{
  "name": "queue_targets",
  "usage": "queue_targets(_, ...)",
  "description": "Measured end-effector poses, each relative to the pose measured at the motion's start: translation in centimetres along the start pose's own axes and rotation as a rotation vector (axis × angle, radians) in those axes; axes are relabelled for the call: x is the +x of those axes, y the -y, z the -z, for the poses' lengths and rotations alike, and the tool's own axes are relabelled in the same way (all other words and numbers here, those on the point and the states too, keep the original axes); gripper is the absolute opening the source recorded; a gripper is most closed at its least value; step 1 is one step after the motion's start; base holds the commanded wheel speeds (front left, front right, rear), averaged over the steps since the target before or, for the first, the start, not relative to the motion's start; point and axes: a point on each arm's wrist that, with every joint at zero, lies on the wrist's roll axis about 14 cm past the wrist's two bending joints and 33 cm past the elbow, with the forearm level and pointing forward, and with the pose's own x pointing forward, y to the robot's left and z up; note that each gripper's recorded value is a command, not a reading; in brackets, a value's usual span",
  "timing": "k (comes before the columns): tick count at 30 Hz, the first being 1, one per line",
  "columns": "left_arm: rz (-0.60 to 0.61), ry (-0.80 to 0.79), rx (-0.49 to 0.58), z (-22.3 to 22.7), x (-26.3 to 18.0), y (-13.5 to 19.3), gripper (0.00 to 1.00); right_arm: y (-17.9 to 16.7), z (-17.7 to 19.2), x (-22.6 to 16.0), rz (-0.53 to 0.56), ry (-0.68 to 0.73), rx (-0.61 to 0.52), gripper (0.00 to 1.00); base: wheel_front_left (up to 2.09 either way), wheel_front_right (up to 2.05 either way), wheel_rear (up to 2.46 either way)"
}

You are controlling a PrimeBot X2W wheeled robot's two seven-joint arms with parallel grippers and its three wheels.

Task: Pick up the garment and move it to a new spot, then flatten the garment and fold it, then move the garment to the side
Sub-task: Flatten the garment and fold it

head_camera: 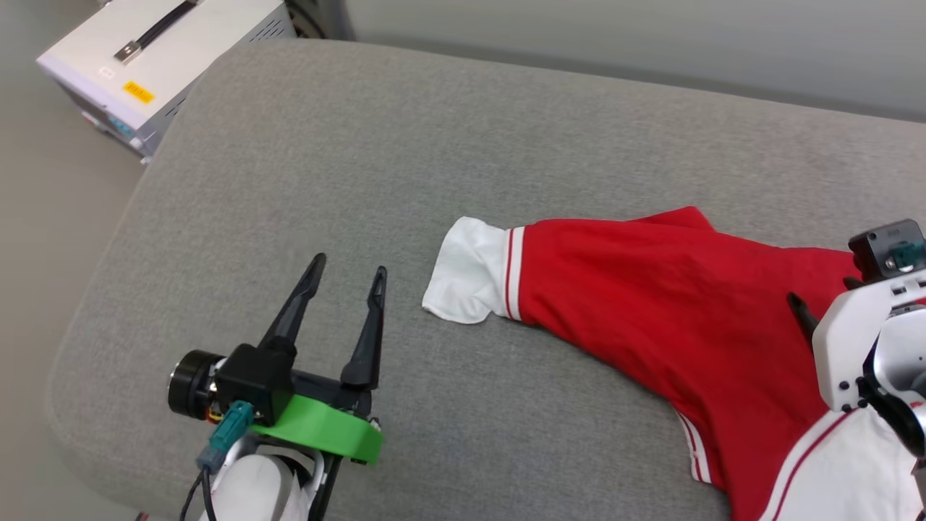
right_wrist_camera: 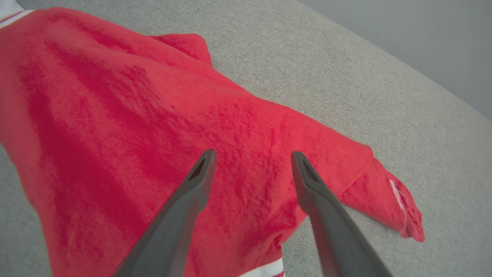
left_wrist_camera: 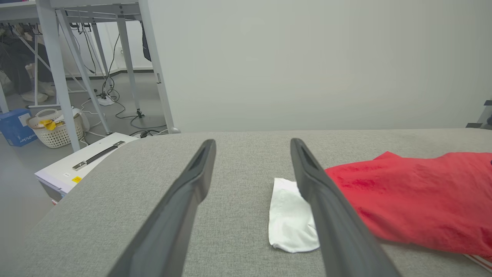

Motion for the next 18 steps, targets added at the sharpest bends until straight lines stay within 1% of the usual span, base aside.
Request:
queue_targets(2,-0.011,-0.009,-0.005,0.3,-0.1,-0.1,1.0,0.0,0.7,1.1,-0.009,-0.074,-0.014,1.0,0.0,0.0,0.0)
queue_targets(5,-0.038,-0.023,-0.013,0.7,-0.5,-0.6,1.0,0.4,2.7,2.7,-0.009,-0.195,-0.03,1.0,0.0,0.0,0.0)
queue_targets(8,-0.064,-0.036,-0.006,1.1,-0.6,-1.4,1.0,1.3,3.6,4.1,0.013,-0.237,-0.038,1.0,0.0,0.0,0.0)
queue_targets(11,-0.086,-0.048,-0.006,1.5,-0.6,-2.0,1.0,1.2,5.0,5.5,0.005,-0.278,-0.036,1.0,0.0,0.0,0.0)
queue_targets(15,-0.105,-0.066,-0.005,2.0,-0.7,-2.5,1.0,1.6,5.5,6.9,0.007,-0.288,-0.042,1.0,0.0,0.0,0.0)
queue_targets(16,-0.11,-0.069,-0.007,2.1,-0.7,-2.6,1.0,1.8,5.7,7.1,0.01,-0.297,-0.043,0.83,0.0,0.0,0.0)
queue_targets(17,-0.118,-0.072,-0.01,2.3,-0.7,-2.7,1.0,2.0,6.1,7.3,0.011,-0.31,-0.046,0.34,0.0,0.0,0.0)
queue_targets(18,-0.124,-0.076,-0.013,2.4,-0.7,-2.8,1.0,2.1,6.4,7.5,0.01,-0.32,-0.05,0.0,0.0,0.0,0.0)
